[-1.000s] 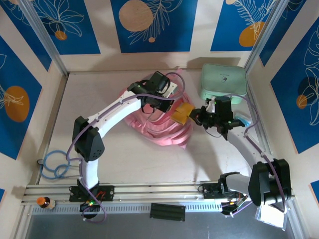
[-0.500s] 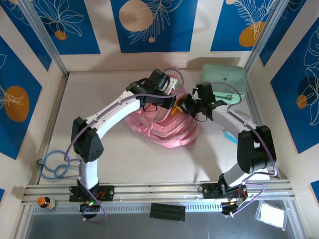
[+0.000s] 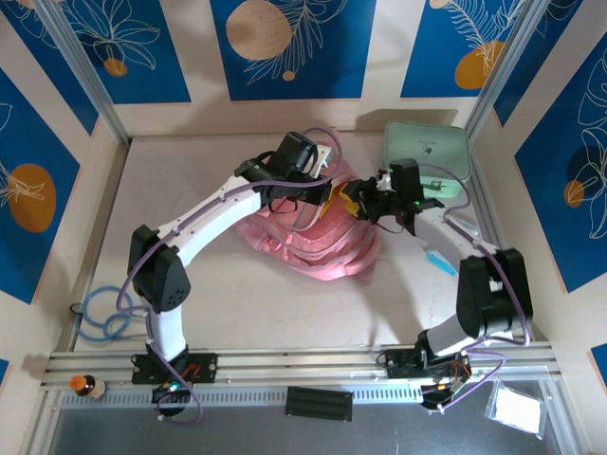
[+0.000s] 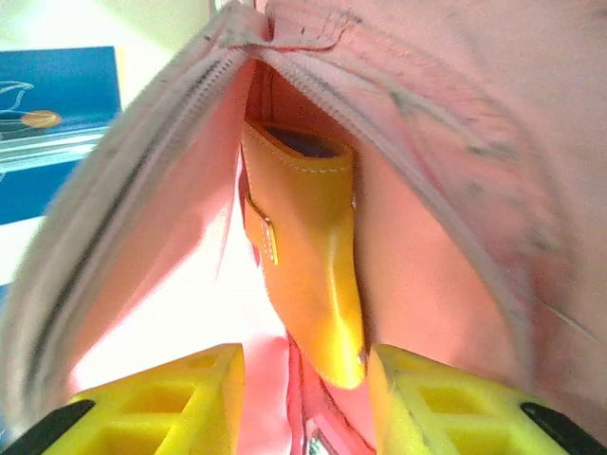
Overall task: Pack the student bag
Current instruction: Close the student bag at the center of the table, then rotate the student bag at the center of the table.
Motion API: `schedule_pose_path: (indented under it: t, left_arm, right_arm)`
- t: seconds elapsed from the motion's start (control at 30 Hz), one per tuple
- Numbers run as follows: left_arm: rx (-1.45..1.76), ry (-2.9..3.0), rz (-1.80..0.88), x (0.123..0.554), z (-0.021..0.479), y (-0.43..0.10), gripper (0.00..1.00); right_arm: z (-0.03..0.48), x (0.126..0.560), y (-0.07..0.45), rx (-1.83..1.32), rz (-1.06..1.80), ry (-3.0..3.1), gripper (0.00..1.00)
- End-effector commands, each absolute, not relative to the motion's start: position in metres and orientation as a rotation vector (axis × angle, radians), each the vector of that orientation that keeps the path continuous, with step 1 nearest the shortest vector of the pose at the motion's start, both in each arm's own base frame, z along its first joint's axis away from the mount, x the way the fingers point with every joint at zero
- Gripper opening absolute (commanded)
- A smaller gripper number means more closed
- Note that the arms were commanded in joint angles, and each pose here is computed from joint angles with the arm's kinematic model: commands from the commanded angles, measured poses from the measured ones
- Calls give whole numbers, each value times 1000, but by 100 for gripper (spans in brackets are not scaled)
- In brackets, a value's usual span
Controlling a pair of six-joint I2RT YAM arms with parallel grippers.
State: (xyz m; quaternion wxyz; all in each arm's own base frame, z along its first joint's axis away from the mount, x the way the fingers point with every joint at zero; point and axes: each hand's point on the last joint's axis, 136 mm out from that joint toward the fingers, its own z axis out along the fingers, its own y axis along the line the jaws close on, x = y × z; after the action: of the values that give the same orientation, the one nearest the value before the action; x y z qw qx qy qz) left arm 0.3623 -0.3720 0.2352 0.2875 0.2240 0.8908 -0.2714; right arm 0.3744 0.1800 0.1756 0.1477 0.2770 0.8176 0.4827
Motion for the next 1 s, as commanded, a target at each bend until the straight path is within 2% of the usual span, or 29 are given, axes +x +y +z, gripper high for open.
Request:
schedule_pose_path:
  t: [0.0,0.13,0.27,0.4,0.63,0.8,0.97]
  left_arm:
    - [565,2274,-826,363,271,-373,9]
    - [574,2368,-681,360,244,-347,42]
    - [462,2483,-511,363,217,-296,55]
    - [256,2535,-571,355,194,-269,58]
    - [-181,2560,-560,349,173,-219,61]
    - [-350,2482,-900,356,165,-241,59]
    - [-358,2464,-1090,360,155,-266,54]
  right_arm:
    - [167,353,163,822,1390,2352,41]
    - [147,335,124,913,1207,2348,49]
    - [146,326,93,932,1036,2335,61]
    - [157,324,87,851,937,2333,67]
    - [165,329,100,782,925,2370,68]
    - [172,335,119,723,945,2392,68]
    - [176,335,131,693,955,2393,68]
